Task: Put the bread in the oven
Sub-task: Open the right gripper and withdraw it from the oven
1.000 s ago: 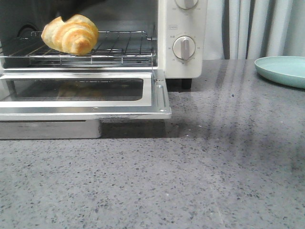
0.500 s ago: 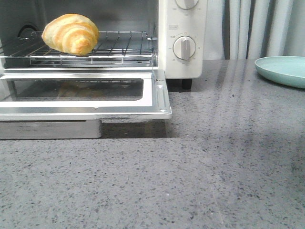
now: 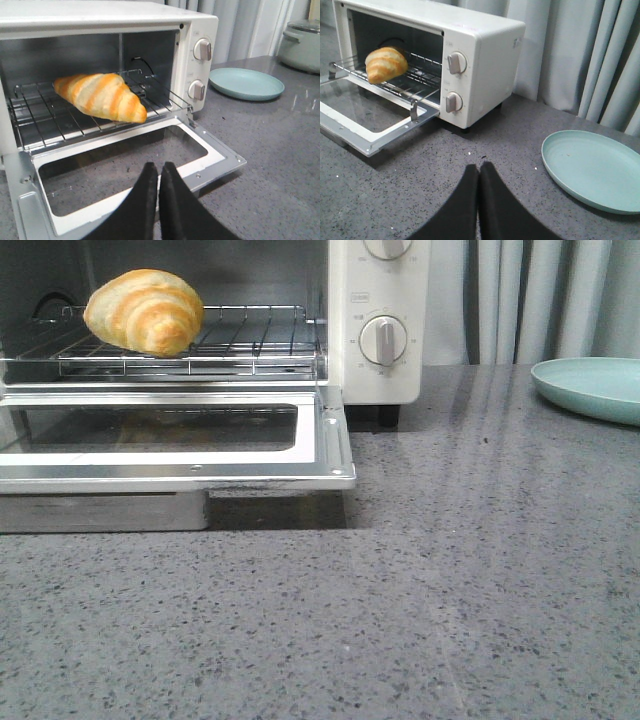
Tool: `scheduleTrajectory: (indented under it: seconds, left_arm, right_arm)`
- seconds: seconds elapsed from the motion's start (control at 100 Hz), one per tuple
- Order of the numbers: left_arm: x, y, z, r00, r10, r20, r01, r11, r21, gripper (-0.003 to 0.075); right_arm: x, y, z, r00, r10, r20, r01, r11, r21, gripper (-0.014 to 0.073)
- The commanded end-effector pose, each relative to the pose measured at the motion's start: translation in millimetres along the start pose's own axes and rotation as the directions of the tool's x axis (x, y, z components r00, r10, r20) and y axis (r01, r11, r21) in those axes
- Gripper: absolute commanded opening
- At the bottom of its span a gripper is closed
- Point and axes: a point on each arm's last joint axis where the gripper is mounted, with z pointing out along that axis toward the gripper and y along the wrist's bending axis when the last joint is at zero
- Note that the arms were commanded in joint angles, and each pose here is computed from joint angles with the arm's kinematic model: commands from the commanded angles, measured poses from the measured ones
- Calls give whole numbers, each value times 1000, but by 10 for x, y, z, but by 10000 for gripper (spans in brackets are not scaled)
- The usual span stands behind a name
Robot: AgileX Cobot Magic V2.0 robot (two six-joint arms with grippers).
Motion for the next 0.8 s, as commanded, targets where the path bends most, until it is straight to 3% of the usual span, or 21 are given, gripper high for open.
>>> scheduleTrajectory:
  seconds: [0.0,0.11,0.79]
  left_arm:
    - [-179,21,-17,992,-4,128,7,1000,-21,-21]
    - [-187,22,-18,991,-7,137,10,1000,-21,-21]
    - [-190,22,-18,990,-10,140,13,1000,-20,-21]
  right_arm:
    - [-98,-29,-10,995,-38,88,37,999,9,-49]
    - [-146,-17,-16,989,-48,141,48,999,-1,-49]
    - [-136,-21,-14,990,-46,130,46,999,2,-49]
